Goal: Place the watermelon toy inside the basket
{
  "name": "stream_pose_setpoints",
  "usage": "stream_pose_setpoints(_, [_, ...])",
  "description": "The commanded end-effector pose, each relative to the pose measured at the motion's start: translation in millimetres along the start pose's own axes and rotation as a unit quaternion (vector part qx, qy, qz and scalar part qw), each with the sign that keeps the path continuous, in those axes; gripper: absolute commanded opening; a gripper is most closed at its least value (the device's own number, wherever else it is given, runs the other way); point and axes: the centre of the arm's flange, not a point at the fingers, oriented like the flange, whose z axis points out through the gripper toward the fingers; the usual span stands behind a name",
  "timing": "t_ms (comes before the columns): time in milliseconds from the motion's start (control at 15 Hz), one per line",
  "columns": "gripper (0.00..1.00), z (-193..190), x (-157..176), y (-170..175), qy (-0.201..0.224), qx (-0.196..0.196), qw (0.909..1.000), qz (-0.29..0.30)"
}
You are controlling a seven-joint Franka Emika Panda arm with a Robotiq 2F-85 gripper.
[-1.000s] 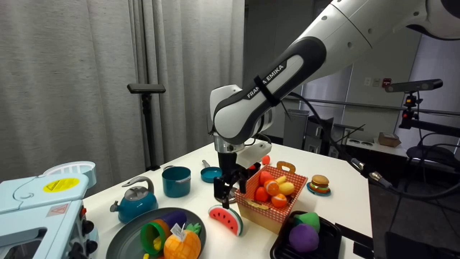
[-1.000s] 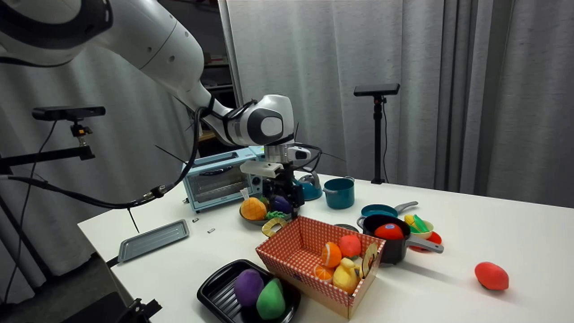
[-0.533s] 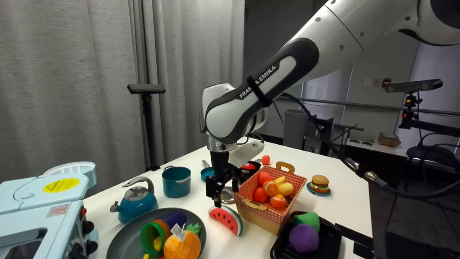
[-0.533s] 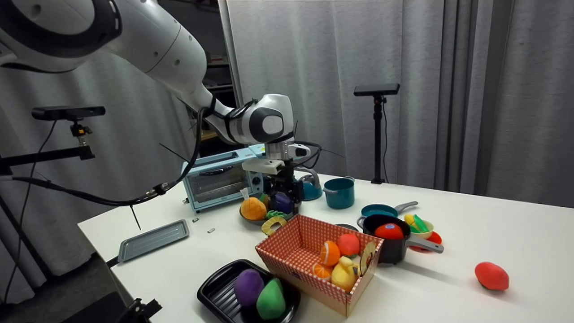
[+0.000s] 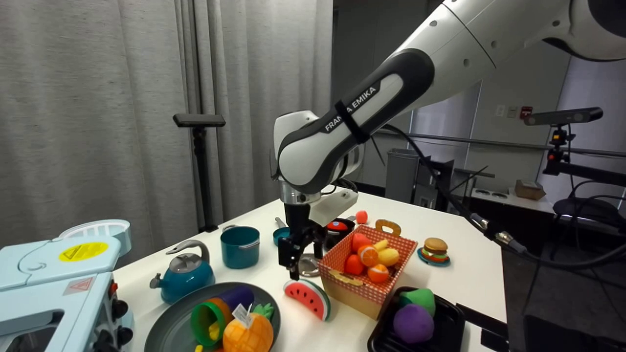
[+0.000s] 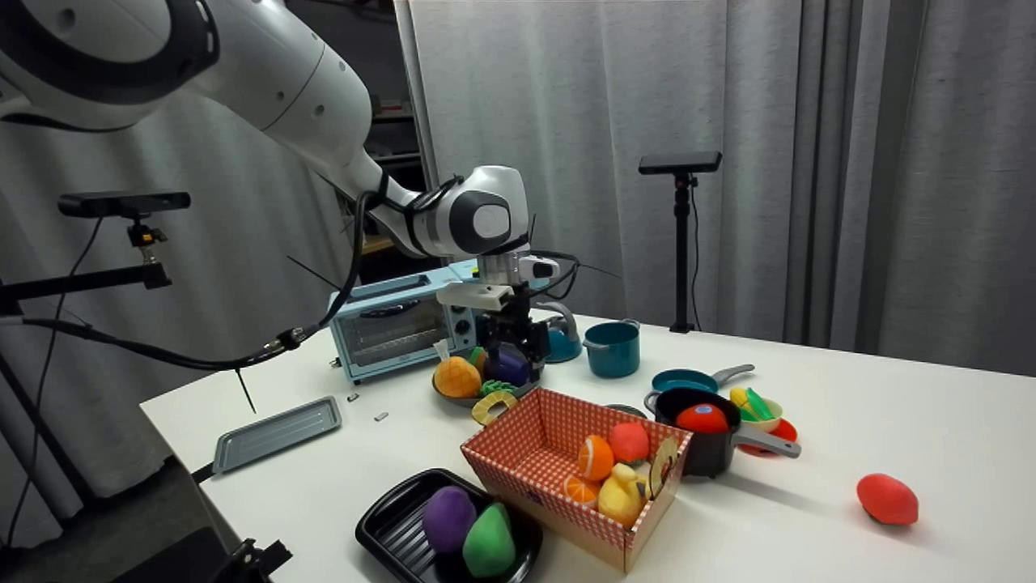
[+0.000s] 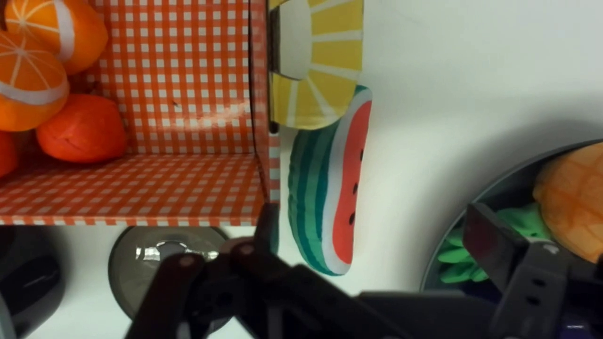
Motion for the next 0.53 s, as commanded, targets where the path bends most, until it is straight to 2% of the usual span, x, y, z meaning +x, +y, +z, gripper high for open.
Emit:
stream_pose_setpoints(0, [1.0, 6.1, 12.8, -3.0, 0.016, 0.006, 0.9998, -0.006])
stream_pose_setpoints(200, [1.0, 22.1, 22.3, -15.8, 0.014, 0.002, 0.9998, -0.016])
stream_pose_setpoints(267, [1.0, 28.1, 22.6, -19.6, 0.006, 0.006, 0.9998, -0.02])
stream_pose_setpoints(467, [1.0, 51.8, 19.1, -23.9, -0.03, -0.013, 0.9992, -0.023])
